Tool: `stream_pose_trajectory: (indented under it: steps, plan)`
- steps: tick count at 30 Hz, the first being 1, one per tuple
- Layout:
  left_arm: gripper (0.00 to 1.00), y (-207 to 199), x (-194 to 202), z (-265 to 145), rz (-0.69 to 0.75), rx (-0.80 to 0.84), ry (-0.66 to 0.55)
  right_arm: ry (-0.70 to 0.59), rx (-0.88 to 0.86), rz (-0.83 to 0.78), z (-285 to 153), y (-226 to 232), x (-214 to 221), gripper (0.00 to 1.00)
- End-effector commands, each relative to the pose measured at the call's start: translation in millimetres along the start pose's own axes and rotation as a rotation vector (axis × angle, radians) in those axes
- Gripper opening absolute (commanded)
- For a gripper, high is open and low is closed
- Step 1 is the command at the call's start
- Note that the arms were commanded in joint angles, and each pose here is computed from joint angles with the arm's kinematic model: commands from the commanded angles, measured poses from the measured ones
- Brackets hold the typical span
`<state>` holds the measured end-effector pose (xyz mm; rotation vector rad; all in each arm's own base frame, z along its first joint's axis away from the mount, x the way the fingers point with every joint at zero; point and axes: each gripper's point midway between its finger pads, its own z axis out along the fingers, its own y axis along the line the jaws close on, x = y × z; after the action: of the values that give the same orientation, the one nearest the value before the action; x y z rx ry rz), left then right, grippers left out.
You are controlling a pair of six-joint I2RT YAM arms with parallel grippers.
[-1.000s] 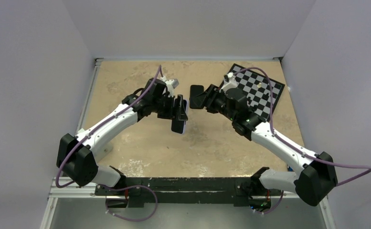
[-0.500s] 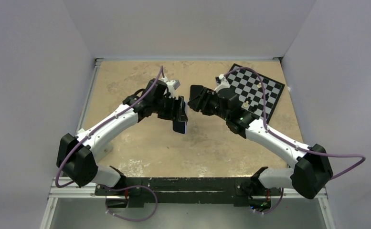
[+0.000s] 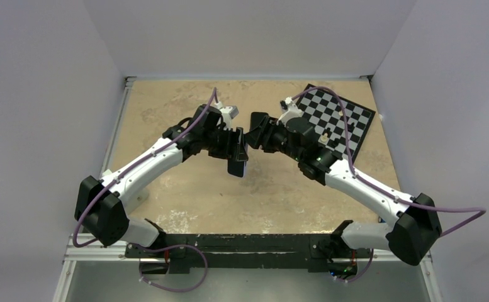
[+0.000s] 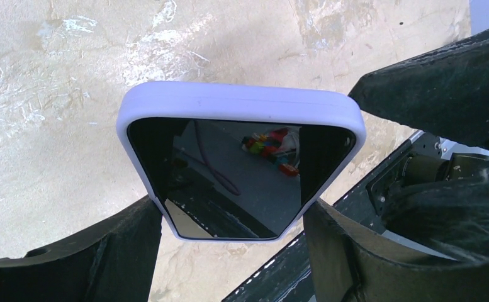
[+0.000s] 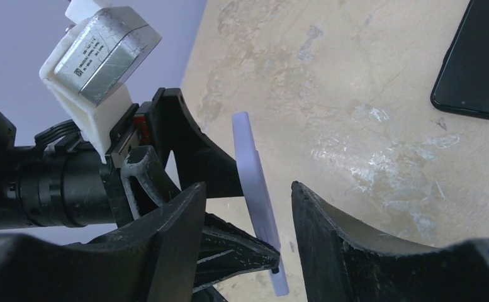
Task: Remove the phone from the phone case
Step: Pick up the phone at the center of the board.
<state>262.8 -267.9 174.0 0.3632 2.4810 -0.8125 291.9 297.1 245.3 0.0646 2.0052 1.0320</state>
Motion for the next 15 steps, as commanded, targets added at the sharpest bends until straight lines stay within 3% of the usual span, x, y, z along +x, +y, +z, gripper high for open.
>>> stream_pose_trajectory:
  steps: [1, 9, 13, 15]
  plan:
    - [0.00, -18.9, -23.3, -10.8, 0.057, 0.057, -0.096, -0.025, -0.073, -0.011, 5.3, 22.2, -11.4, 0.56]
    - [0.00, -23.6, -24.6, -14.6, 0.086, 0.061, -0.117, 0.033, -0.068, 0.005, 25.2, 15.7, 7.1, 0.52]
    - [0.00, -25.2, -24.5, -16.0, 0.091, 0.062, -0.119, 0.066, -0.096, 0.009, 31.1, 18.1, 16.0, 0.36]
    - [0.00, -27.0, -25.0, -17.6, 0.095, 0.070, -0.122, 0.078, -0.130, 0.021, 30.9, 21.9, 20.4, 0.21]
